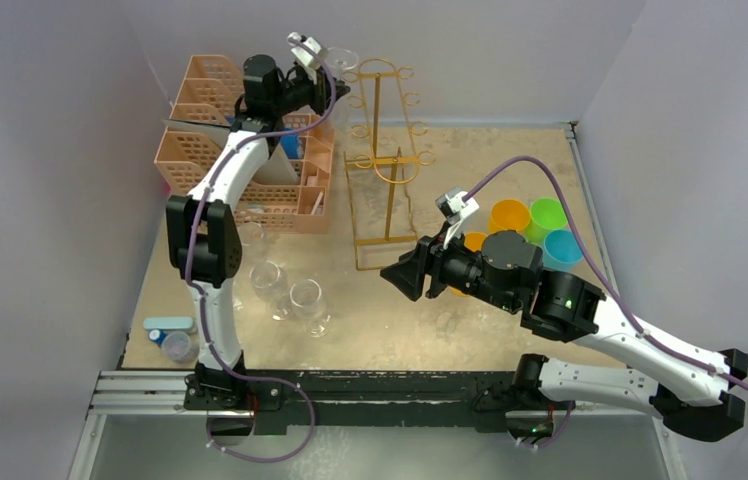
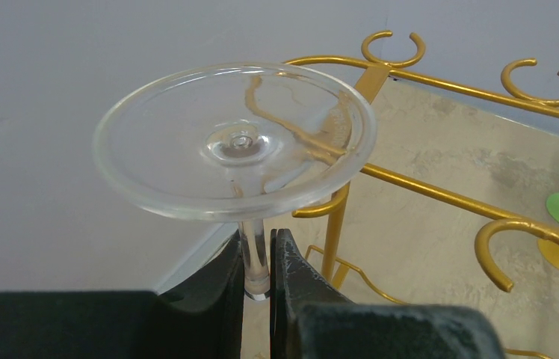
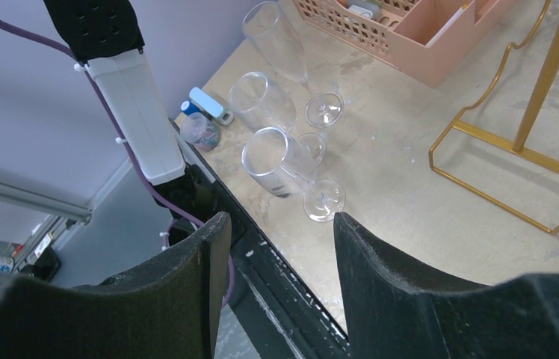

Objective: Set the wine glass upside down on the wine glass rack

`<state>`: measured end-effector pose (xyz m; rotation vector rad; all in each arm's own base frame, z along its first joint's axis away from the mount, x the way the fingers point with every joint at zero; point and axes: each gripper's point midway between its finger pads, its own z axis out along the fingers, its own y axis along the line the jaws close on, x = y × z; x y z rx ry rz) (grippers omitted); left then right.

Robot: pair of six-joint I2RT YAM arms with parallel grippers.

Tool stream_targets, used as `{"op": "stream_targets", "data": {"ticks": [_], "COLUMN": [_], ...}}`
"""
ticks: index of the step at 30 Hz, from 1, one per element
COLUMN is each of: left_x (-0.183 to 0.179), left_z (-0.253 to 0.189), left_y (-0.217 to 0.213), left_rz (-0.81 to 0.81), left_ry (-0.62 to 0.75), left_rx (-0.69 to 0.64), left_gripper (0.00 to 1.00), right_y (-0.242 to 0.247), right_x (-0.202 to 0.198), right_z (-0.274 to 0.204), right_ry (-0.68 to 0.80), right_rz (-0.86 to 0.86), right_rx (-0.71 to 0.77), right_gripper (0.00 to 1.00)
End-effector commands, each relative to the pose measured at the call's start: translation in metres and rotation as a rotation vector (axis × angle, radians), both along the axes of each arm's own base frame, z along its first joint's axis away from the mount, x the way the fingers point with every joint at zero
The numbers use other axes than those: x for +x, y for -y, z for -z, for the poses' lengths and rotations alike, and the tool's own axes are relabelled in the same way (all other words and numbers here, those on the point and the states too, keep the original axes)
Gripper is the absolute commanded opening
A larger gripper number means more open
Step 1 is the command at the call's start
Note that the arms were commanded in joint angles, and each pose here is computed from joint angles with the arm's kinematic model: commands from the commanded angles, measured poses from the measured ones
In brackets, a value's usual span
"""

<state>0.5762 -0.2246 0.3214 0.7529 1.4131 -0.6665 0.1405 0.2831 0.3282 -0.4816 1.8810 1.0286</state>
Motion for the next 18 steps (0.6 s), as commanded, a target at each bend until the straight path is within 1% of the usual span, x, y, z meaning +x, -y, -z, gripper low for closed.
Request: {"op": "stream_targets", "data": {"ticks": [1, 8, 18], "left_x": [-0.005, -0.011, -0.021], "left_z": [-0.004, 0.0, -0.008], "left_y": [0.011, 0.017, 0.024], "left_rz": [0.068, 0.107, 0.142], "left_ry": [0.027, 0.03, 0.085], "left_rx": [-0.005, -0.001, 0.011], "left_gripper": [0.0, 0.0, 0.0], "right_y": [0.002, 0.002, 0.001], "right_x": [0.003, 0.002, 0.003], "right_z": [-0.006, -0.009, -0.006], "right_ry": [0.031, 0.03, 0.028], "right_rz": [0.016, 0.013, 0.012], "right_rx": [0.012, 0.016, 0.007], "right_gripper": [0.56, 0.56, 0.56]}}
